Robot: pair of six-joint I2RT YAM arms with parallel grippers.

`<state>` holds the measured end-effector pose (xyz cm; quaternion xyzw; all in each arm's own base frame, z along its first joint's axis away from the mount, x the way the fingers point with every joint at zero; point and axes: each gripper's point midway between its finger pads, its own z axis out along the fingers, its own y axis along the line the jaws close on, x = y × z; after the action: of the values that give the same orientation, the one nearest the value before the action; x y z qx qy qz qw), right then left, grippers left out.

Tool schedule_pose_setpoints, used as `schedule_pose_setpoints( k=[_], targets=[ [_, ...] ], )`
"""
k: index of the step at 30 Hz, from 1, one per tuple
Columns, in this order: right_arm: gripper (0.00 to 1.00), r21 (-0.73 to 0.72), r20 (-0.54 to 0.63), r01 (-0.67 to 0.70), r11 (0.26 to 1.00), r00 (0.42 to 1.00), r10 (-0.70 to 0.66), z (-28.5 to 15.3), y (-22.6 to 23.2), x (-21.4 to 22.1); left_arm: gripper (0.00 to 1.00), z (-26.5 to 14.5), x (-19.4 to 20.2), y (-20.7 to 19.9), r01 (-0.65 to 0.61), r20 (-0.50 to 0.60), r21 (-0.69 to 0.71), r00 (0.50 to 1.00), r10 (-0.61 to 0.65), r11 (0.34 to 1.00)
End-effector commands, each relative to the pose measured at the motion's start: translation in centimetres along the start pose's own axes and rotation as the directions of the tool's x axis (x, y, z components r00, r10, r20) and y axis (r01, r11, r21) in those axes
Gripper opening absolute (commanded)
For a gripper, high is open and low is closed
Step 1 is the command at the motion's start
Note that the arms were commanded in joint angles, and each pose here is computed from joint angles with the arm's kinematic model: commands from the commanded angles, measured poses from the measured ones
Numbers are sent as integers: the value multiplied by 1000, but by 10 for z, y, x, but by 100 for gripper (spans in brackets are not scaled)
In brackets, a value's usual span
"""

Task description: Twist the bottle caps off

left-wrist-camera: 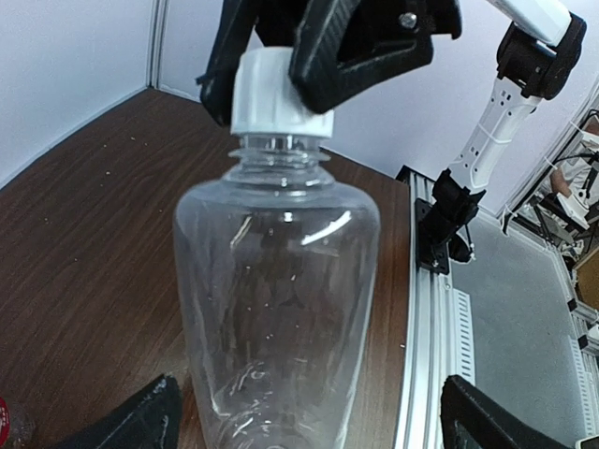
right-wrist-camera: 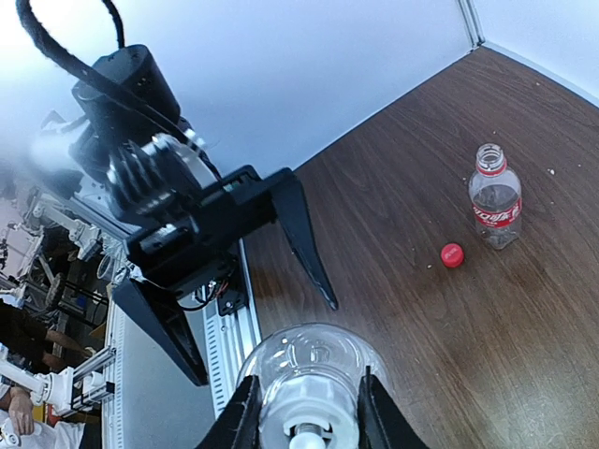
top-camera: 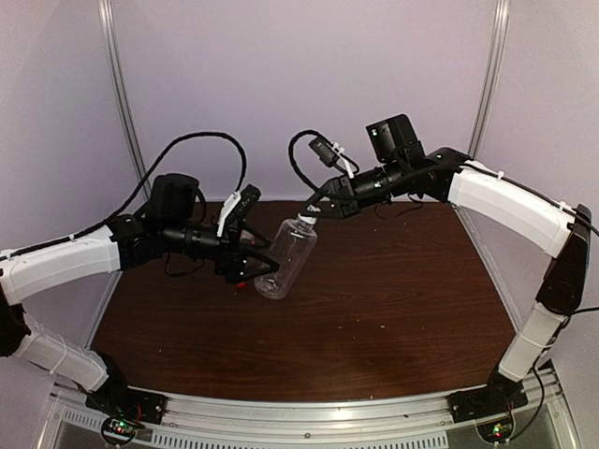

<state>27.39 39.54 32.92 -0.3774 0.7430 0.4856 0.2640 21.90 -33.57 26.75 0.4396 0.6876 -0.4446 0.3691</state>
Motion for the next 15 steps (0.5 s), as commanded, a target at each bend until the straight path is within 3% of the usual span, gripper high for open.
schedule_pose_setpoints(
  k=[1,8,15],
  targets=[
    [0,-82,62,57,995,997,-52,-4,28,-23,97,11,-16,-1,-47,34,8,998,47,999],
    [0,-108,71,64,992,996,-57,-4,35,-23,93,22,-17,-5,-33,38,36,999,32,999],
    [0,-127,71,63,990,996,-54,-5,39,-18,71,27,-22,-6,-28,51,57,998,25,998]
  ],
)
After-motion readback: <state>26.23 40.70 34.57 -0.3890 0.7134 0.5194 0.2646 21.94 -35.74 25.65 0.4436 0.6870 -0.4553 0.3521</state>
